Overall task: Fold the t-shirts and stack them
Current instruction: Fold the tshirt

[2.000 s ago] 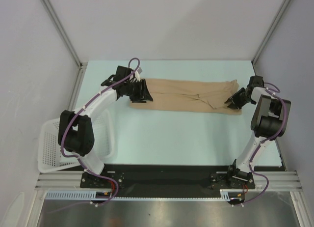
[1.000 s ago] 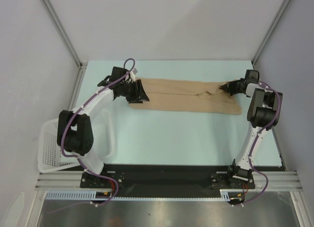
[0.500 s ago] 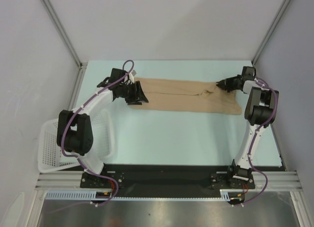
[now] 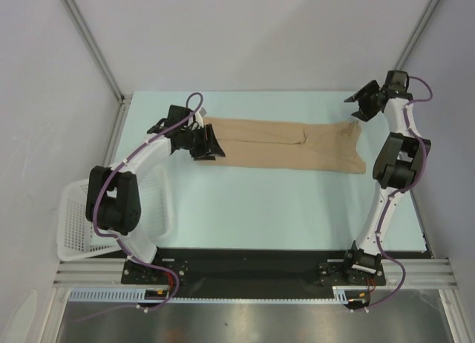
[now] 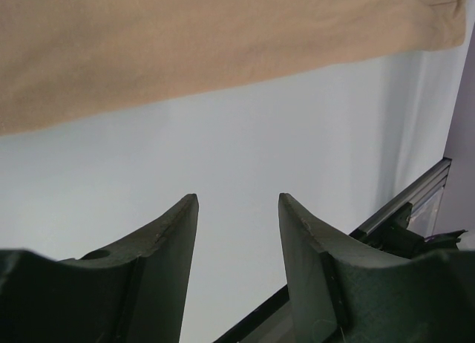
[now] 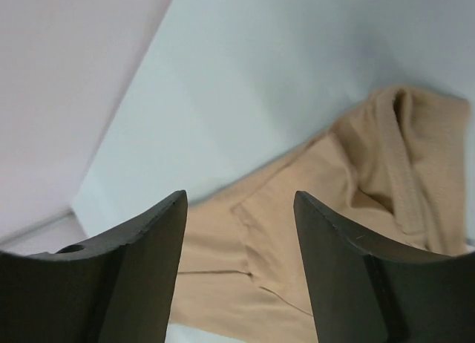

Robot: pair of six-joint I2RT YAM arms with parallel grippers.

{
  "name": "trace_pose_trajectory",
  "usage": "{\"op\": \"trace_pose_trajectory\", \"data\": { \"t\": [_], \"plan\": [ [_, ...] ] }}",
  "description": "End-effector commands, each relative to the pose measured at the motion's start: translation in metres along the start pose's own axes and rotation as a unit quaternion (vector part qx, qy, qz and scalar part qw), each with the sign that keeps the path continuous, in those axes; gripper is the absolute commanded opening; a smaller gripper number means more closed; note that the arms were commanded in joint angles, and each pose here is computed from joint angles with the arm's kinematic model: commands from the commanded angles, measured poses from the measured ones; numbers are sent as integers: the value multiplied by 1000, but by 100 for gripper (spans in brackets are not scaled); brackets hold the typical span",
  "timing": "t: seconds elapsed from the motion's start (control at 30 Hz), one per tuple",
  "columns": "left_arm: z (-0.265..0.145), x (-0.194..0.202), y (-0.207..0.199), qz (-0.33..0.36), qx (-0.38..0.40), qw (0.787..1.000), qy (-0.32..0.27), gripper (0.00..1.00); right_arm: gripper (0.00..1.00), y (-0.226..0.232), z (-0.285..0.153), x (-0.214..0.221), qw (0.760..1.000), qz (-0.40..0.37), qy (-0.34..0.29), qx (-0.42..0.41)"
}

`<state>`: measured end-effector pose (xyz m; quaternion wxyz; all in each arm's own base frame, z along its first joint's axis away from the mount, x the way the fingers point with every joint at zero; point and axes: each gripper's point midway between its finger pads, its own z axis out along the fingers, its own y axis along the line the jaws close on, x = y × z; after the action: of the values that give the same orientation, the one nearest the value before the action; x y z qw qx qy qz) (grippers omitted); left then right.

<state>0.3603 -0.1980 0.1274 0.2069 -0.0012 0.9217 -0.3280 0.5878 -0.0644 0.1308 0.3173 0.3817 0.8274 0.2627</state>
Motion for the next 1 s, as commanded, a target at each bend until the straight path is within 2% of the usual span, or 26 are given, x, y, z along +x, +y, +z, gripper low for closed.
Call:
{"op": "trace_pose_trajectory", "data": {
  "t": [0.0, 0.07, 0.17, 0.27, 0.4, 0.57, 0.63, 0.8, 0.87, 0.97],
  "plan": [
    [-10, -8, -12, 6, 26, 999, -19, 54, 65, -26, -16, 34, 995, -63, 48, 58],
    [-9, -9, -13, 6, 28, 999, -18, 54, 63, -31, -10, 43, 994, -69, 63, 51],
    [-8, -11, -16, 6, 33, 999, -15, 53, 43, -45, -2, 58, 992, -57, 94, 59],
    [-9, -12, -17, 10, 33, 999, -15, 53, 35, -49, 3, 61, 991, -69, 93, 64],
    [-10, -10, -17, 12, 32, 999, -11, 53, 18, -57, 17, 68, 991, -53, 107, 64],
    [-12, -7, -14, 14, 25, 1000, -8, 53, 16, -75, 27, 58, 991, -47, 92, 91],
    [-13, -7, -13, 17, 21, 1000, -4, 53, 16, -85, 34, 62, 989, -40, 103, 95],
    [-18, -15, -12, 36, 5, 999, -8, 56, 16, -93, 31, 34, 988, -61, 74, 125],
    [-18, -16, -9, 36, -4, 999, -6, 57, 17, -98, 26, 26, 986, -67, 65, 140],
    [-16, -18, -6, 35, -12, 999, -4, 58, 23, -102, 18, 13, 984, -64, 55, 157]
  ]
}}
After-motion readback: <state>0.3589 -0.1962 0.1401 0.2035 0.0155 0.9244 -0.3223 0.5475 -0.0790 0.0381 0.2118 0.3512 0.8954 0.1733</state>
